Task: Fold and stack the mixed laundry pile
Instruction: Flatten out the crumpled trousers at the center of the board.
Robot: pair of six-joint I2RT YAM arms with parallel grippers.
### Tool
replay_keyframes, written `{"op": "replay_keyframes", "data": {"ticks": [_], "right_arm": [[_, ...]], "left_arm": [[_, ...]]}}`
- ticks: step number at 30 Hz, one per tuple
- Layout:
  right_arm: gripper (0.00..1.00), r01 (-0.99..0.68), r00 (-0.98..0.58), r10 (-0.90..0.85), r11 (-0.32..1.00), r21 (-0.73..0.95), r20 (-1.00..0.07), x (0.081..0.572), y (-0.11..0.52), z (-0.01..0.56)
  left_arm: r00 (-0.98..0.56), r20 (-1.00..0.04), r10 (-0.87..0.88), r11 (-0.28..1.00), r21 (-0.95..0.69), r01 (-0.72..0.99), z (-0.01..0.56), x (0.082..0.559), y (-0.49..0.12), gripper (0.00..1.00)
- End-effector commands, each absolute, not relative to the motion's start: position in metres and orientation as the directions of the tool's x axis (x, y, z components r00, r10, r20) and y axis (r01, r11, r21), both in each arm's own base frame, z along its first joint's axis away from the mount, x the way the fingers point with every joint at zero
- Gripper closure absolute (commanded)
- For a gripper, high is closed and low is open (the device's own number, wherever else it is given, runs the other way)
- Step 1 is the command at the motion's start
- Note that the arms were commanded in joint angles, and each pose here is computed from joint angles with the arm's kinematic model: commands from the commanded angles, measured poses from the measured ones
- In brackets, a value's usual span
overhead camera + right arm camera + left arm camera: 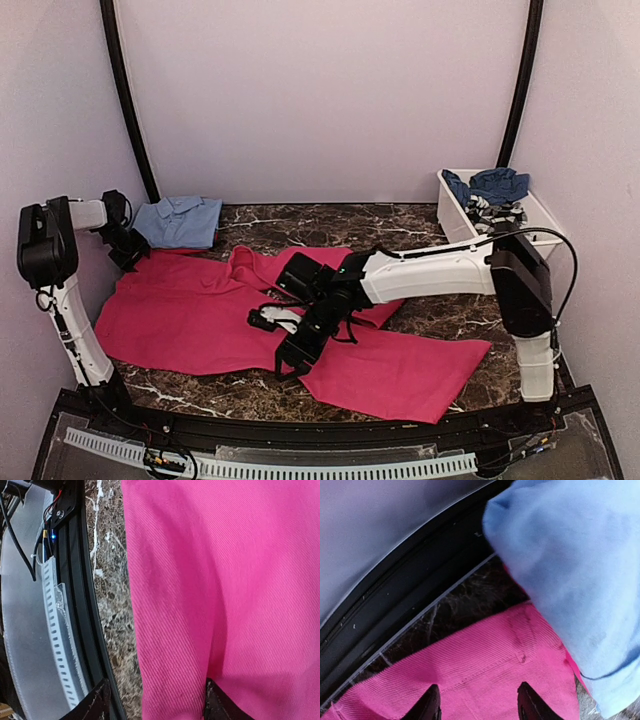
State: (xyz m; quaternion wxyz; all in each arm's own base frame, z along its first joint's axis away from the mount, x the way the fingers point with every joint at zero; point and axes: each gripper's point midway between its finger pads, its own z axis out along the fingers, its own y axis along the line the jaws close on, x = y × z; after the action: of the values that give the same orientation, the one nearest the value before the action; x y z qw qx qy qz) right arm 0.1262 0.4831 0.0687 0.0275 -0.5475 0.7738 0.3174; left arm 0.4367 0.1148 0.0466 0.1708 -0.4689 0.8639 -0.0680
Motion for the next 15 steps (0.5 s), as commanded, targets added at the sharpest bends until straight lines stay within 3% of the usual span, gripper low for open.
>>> {"op": "replay_keyframes", "data": {"ticks": [1, 6, 10, 15], "right_arm": [[0.33, -0.840, -0.500, -0.719, 0.268, 0.471, -0.483, 0.157, 0.449, 0.131], [0.32, -0.750, -0.661, -0.541, 0.460, 0.475, -0.519, 0.215, 0.377, 0.156], [0.33, -0.603, -0.780, -0.352, 0.646, 0.469, -0.518, 0.260, 0.309, 0.165], [0.33, -0.406, -0.838, -0.117, 0.787, 0.465, -0.533, 0.292, 0.227, 0.177]], "left_arm": [[-0.569, -0.386, -0.726, 0.685, -0.334, -0.648, 0.117, 0.437, 0.097, 0.44], [-0.637, -0.577, -0.510, 0.854, -0.430, -0.293, 0.187, 0.447, 0.028, 0.33], [-0.642, -0.730, -0.235, 0.918, -0.383, 0.100, 0.238, 0.441, -0.081, 0.32], [-0.567, -0.822, 0.052, 0.801, -0.305, 0.515, 0.256, 0.403, -0.237, 0.34]]}}
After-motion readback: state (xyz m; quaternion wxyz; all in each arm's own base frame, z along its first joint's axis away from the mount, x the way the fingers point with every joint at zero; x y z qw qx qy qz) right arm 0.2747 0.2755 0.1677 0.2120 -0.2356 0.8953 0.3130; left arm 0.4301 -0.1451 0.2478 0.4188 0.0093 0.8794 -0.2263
